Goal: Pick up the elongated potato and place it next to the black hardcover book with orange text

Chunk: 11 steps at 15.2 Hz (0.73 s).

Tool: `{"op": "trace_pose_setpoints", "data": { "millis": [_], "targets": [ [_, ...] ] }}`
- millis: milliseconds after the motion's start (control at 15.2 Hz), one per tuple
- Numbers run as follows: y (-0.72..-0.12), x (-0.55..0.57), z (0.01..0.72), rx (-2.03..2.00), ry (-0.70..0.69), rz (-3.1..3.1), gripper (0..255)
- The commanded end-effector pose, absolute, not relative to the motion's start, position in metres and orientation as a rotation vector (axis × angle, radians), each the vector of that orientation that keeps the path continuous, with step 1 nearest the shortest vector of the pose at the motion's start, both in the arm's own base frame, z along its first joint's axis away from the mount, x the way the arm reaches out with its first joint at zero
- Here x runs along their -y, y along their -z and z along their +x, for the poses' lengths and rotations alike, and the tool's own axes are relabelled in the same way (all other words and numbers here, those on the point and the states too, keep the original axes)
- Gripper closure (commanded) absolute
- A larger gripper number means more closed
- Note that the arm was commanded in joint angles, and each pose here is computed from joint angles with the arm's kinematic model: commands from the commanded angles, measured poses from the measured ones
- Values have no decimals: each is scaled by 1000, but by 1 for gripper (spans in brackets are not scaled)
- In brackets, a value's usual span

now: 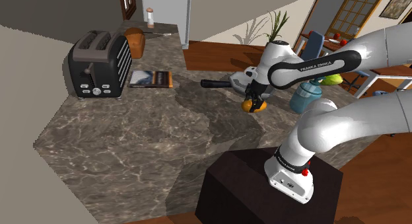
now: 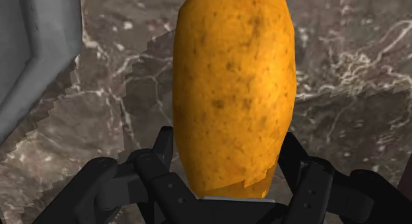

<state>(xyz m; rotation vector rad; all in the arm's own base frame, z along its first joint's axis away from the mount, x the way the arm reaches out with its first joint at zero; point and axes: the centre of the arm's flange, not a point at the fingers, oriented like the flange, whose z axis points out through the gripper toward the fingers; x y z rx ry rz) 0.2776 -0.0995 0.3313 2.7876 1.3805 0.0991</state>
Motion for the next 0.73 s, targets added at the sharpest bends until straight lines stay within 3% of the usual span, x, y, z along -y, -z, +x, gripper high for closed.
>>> {"op": "trace_pose_setpoints", "data": {
  "millis": [0,660],
  "targets": [
    [-331,100,277,-1380,-99,2788,255],
    [-384,100,277,-1380,-99,2788,255]
  ]
}}
